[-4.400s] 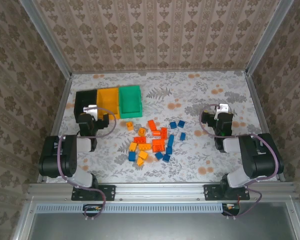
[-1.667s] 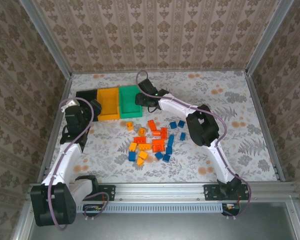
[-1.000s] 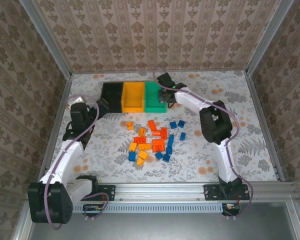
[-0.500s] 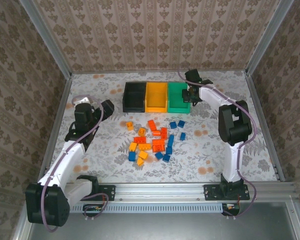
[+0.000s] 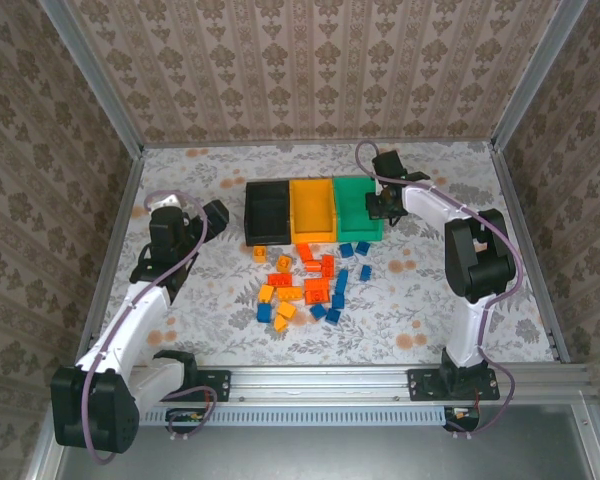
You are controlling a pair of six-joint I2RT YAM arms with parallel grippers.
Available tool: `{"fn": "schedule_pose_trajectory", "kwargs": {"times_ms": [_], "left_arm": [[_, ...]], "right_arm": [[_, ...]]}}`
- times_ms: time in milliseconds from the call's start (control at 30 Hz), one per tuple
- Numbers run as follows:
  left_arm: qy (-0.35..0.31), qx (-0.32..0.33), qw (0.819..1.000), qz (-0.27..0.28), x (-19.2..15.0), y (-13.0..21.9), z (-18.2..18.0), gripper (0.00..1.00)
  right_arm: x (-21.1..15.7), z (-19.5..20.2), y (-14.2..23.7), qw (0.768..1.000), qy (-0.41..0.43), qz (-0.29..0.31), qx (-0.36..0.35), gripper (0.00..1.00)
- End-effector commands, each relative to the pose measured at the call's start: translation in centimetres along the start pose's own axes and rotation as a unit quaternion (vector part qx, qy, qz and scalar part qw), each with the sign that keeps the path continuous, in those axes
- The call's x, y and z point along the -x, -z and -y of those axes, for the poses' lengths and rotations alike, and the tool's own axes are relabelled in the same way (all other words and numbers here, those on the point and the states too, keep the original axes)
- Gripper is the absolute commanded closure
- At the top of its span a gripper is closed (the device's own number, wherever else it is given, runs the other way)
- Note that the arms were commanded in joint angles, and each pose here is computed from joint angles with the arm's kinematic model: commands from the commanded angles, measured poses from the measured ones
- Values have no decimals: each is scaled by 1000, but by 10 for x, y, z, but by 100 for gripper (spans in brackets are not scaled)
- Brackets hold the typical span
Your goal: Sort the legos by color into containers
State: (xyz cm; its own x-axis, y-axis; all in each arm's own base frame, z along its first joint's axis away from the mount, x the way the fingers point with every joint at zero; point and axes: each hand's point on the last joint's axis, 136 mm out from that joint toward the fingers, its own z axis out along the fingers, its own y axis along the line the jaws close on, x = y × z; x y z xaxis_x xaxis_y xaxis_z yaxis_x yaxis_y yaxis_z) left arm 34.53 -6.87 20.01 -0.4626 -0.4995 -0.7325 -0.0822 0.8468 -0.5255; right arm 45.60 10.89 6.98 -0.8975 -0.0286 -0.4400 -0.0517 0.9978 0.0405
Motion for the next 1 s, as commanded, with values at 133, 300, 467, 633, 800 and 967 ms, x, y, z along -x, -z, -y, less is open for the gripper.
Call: {"fn": "schedule_pose_trajectory", "kwargs": {"times_ms": [133,300,467,633,800,967], "left_arm": [[-9,-10,1000,1,-2,3,3,0],[-6,-14,1000,0,-1,3,5,0],[-7,-14,1000,-2,-3,2,5,0],[-9,-15,1000,-8,-6,0,5,0],[-10,-22,1000,-12,-8,-1,9,0],[-22,-38,999,-16,-8,2,21,0]], "right_arm": [[-12,-2,-5,1000,-17,-21,-9,99],[-2,-1,-9,999,3,-29,-16,100],[4,0,-11,999,13,-28,-24,100],[4,2,-10,999,8,-29,-29,85],[13,-4,9,1000,-9,0,-15,45],[5,-10,47,998,-61,32,-4,34]]}}
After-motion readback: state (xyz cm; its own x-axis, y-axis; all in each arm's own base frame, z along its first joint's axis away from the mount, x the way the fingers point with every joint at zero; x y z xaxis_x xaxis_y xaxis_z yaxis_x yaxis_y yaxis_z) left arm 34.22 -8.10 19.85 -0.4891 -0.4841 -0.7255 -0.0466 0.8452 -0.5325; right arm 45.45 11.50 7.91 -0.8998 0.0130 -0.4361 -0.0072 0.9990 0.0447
